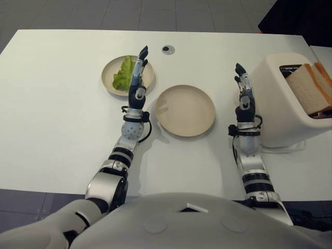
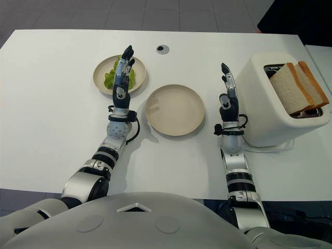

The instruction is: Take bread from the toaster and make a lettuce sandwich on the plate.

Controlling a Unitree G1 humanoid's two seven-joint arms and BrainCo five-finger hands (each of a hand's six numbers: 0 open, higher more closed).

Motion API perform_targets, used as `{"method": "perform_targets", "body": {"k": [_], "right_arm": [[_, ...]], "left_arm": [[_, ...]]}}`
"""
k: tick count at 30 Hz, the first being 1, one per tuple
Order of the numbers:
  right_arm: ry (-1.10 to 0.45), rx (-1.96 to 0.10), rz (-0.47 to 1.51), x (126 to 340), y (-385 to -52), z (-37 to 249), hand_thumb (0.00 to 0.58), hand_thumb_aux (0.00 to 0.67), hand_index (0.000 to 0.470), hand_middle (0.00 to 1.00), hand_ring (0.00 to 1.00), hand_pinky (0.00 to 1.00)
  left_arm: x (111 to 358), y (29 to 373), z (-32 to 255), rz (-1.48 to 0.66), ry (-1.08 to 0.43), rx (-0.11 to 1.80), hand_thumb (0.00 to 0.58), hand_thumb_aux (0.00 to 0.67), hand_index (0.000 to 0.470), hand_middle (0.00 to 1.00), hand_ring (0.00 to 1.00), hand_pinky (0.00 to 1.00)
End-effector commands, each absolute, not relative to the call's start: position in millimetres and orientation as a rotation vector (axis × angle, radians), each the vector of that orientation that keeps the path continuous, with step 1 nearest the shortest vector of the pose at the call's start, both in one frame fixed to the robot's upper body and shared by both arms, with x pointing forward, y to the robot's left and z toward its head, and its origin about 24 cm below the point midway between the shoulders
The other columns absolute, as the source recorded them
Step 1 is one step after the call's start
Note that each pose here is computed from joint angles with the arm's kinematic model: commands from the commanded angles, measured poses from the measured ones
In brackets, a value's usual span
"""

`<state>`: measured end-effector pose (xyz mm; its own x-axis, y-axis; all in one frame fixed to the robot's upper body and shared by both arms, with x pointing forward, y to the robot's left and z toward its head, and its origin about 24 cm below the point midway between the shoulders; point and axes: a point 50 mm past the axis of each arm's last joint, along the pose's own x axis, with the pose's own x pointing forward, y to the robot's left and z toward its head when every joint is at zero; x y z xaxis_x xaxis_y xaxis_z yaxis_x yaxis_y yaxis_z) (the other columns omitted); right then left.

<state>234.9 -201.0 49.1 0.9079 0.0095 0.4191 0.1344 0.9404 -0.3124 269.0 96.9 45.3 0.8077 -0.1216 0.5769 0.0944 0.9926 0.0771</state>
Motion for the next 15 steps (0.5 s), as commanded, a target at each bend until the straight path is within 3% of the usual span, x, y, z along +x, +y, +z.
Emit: {"method": "perform_targets", "body": {"k": [1, 6, 8, 11, 13, 15], "right_arm": [[-0.399, -0.358, -0.033, 234.5, -197.8, 45.9, 0.0, 0.0, 0.0, 0.0, 0.0, 0.0], [-0.45, -0.381, 0.002, 232.8, -194.1, 55.5, 0.0, 0.0, 0.0, 0.0, 0.0, 0.0], [-0.684, -0.508, 0.019, 216.8, -195.8, 109.5, 0.0, 0.0, 0.0, 0.0, 0.0, 0.0], [-0.922, -0.752, -0.224, 169.7, -252.1, 206.3, 0.0, 0.0, 0.0, 0.0, 0.0, 0.0], [-0.859, -0.971, -0.448, 142.7, -298.9, 235.9, 0.0, 0.0, 0.0, 0.0, 0.0, 0.0], [-0.651, -1.201, -0.631, 122.3, -340.3, 237.9, 0.0, 0.0, 0.0, 0.0, 0.0, 0.0]], "left_arm": [[242.0, 105.2, 2.1, -0.097, -0.421, 0.05, 0.0, 0.0, 0.0, 0.0, 0.0, 0.0], [243.0, 101.8, 3.2, -0.117, -0.422, 0.053, 0.0, 0.0, 0.0, 0.0, 0.0, 0.0], [240.0, 100.3, 3.8, -0.12, -0.431, 0.052, 0.0, 0.0, 0.0, 0.0, 0.0, 0.0], [231.9, 91.9, 3.1, -0.142, -0.438, 0.054, 0.0, 0.0, 0.0, 0.0, 0.0, 0.0], [227.1, 88.0, 3.2, -0.147, -0.441, 0.053, 0.0, 0.0, 0.0, 0.0, 0.0, 0.0], [223.2, 86.6, 4.1, -0.146, -0.447, 0.057, 0.0, 0.0, 0.0, 0.0, 0.0, 0.0]]}}
